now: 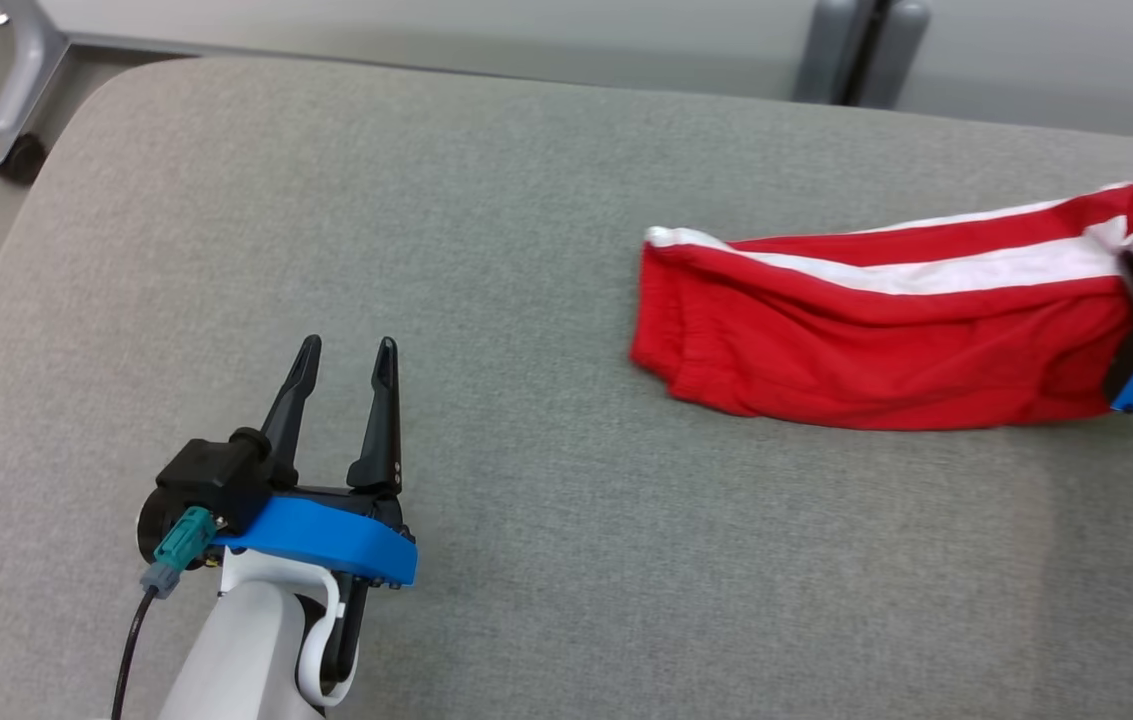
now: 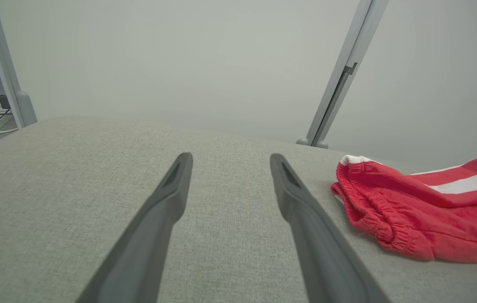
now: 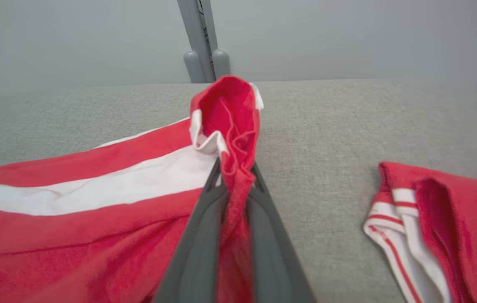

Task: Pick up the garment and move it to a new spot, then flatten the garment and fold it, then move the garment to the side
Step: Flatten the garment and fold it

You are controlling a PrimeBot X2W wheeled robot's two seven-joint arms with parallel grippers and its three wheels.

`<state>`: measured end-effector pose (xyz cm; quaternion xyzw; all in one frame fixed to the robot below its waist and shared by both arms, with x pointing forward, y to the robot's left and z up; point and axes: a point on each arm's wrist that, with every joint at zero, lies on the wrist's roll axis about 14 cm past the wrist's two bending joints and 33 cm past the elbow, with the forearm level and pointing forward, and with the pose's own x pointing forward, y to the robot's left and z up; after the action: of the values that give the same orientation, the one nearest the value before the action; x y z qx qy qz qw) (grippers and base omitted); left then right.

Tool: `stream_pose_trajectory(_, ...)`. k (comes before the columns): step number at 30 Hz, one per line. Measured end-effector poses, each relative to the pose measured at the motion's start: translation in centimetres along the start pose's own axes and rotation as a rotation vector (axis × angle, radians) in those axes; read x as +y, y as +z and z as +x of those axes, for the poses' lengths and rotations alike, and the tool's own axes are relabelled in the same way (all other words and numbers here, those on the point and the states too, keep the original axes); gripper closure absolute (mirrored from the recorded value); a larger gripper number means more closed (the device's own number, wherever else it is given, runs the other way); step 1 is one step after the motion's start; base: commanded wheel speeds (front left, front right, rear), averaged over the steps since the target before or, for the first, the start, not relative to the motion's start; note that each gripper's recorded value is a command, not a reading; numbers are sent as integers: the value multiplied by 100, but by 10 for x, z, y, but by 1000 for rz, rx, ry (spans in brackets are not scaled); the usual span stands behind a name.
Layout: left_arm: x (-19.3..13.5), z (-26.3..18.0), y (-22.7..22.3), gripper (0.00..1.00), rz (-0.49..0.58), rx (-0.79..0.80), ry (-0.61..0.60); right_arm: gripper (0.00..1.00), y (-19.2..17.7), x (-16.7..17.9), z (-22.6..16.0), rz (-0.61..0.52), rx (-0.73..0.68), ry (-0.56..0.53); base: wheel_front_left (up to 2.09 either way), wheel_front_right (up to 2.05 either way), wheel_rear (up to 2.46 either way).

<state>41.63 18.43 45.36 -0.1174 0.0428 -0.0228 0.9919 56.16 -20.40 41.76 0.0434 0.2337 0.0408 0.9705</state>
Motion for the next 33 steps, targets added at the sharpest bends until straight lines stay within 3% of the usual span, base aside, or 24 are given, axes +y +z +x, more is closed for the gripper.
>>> stream_pose_trajectory(5, -16, 3, 4, 0, 2, -11, -49, 100, 14, -37, -22, -20, -24, -79, 0, 0, 0)
stream_pose_trajectory(10, -25, 4, 5, 0, 1, -13, -75, 100, 31, -36, -27, -75, -26, -85, 0, 0, 0)
stream_pose_trajectory(15, -25, -2, 6, 0, 0, -12, -76, 100, 39, 27, -17, -115, -28, 37, 0, 0, 0)
stream_pose_trajectory(23, -13, -7, 9, 0, -2, -16, -44, 100, 21, 130, -20, -187, 17, 238, 0, 0, 0)
stream_pose_trajectory(28, -7, -10, 9, 0, 1, -15, -27, 100, 10, 171, -22, -205, 55, 305, 0, 0, 0)
stream_pose_trajectory(33, -3, -13, 9, 0, -5, -15, -12, 100, 1, 184, -17, -191, 101, 312, 0, 0, 0)
